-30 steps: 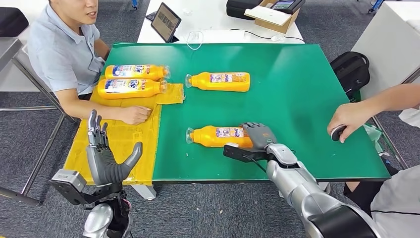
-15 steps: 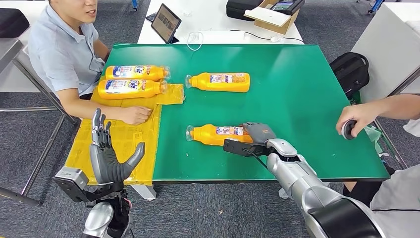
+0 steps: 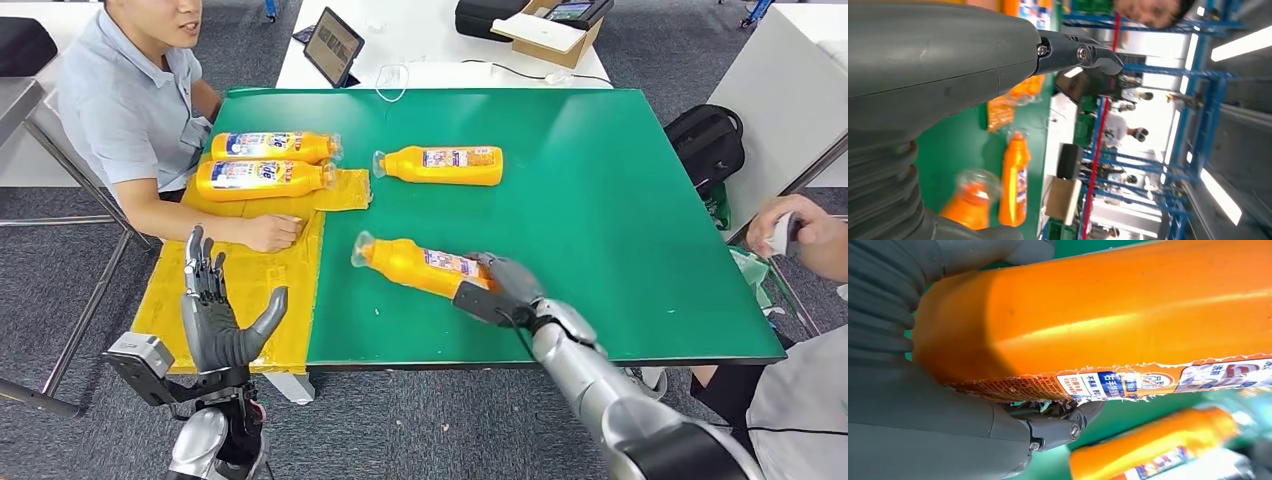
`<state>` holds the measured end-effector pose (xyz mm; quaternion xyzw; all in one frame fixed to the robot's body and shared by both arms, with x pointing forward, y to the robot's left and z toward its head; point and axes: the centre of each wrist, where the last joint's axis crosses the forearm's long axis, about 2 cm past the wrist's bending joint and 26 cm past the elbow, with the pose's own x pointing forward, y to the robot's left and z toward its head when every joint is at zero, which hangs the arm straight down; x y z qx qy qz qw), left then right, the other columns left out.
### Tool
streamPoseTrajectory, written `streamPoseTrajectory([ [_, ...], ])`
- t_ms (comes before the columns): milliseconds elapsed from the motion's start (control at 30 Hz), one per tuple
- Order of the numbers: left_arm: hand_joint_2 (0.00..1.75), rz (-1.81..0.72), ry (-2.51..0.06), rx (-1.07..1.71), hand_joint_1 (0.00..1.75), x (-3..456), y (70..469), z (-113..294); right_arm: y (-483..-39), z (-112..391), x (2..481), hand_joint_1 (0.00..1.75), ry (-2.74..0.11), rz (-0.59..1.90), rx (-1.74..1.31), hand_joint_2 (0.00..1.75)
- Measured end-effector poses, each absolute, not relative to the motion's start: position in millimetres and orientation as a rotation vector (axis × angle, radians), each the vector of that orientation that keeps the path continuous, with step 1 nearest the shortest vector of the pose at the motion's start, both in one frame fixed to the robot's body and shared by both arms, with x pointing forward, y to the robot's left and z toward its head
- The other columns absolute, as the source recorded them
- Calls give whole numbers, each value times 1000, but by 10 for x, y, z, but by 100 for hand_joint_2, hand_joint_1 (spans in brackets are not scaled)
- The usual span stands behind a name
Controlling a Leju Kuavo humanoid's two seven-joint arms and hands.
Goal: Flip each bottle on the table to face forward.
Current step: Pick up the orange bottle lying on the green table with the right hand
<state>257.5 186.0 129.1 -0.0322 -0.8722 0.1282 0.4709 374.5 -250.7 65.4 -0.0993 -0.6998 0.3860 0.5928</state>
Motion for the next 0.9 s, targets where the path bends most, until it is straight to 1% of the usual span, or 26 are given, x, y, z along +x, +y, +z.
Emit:
streamPoseTrajectory([
  [167, 175, 365, -2071, -61, 0, 2549, 1933, 1161, -2317, 545, 3548, 175, -1690, 781, -185, 175],
  [533, 175, 384, -2035, -44, 0, 2540, 1971, 1091, -2257, 528, 3467, 175, -1719, 746, -174, 175],
  [600, 175, 393, -2006, -73, 0, 2533, 1971, 1076, -2251, 515, 3436, 175, -1744, 719, -182, 175],
  [700, 175, 389, -1953, -176, 0, 2459, 1966, 995, -2189, 482, 3284, 175, -1823, 614, -218, 175],
  [800, 175, 334, -1940, -264, 0, 2353, 1947, 910, -2114, 517, 3125, 175, -1911, 509, -277, 175],
  [900, 175, 254, -1939, -300, 0, 2286, 1900, 860, -2072, 645, 3063, 175, -2019, 411, -330, 175],
])
